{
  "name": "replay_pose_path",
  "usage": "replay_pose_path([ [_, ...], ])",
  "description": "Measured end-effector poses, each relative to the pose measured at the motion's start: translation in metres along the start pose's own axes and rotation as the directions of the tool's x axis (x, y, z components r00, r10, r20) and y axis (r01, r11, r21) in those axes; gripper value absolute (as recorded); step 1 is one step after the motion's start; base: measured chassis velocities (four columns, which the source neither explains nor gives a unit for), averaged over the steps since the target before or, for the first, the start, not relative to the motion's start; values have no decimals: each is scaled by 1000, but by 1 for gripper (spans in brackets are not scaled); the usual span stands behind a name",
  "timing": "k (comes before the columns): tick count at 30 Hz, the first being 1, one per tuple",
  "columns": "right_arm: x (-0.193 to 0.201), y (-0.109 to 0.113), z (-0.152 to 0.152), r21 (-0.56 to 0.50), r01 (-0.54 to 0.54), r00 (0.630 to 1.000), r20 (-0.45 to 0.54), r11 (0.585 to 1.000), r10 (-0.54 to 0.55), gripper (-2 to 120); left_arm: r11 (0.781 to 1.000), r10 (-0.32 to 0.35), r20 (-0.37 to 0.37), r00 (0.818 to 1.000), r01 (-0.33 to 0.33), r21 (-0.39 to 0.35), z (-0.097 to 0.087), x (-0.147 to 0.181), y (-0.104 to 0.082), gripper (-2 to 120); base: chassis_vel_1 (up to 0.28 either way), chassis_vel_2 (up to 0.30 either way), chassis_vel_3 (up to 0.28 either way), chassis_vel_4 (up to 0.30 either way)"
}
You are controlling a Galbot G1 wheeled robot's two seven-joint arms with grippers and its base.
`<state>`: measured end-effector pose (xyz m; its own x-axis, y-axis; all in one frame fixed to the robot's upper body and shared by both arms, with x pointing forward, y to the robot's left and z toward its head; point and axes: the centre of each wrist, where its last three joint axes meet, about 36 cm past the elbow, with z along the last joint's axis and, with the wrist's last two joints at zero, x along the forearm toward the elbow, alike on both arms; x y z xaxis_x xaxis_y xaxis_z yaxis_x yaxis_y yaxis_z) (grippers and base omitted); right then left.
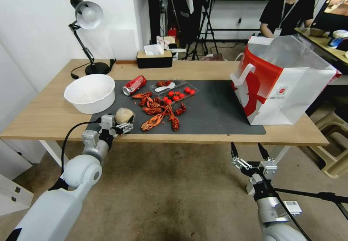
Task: Pick up the trash from the table and place it into the takeout bag.
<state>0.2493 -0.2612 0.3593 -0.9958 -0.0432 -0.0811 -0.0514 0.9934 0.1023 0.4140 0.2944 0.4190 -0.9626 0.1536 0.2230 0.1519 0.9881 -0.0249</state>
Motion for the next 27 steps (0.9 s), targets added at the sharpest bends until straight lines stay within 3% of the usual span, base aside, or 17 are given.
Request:
replay_pose_path([
  [5, -1, -2, -1, 5, -6, 1000, 4, 1000, 6, 100, 1000, 0, -22, 1000, 0, -7, -1, -4, 4, 99, 0, 0, 0, 0],
  [9, 0, -1, -1, 6, -8, 1000, 4, 1000, 8, 100, 1000, -6, -31, 1000, 5, -1, -1, -7, 6, 89, 0, 0, 0, 0],
  [14, 1, 1, 0, 4, -11, 1000, 3, 1000, 11, 100, 1000, -4, -43, 999, 4, 5, 0, -11, 9, 71, 0, 0, 0, 0],
  [17, 1, 1, 2, 6, -14, 1000, -1, 1000, 14, 100, 1000, 6, -31, 1000, -5, 11, 4, -12, 9, 55, 0, 0, 0, 0],
  [27, 3, 1, 5, 8, -19, 1000, -4, 1000, 19, 100, 999, 40, 20, 999, -41, 26, 12, -9, 9, 22, 0, 0, 0, 0],
])
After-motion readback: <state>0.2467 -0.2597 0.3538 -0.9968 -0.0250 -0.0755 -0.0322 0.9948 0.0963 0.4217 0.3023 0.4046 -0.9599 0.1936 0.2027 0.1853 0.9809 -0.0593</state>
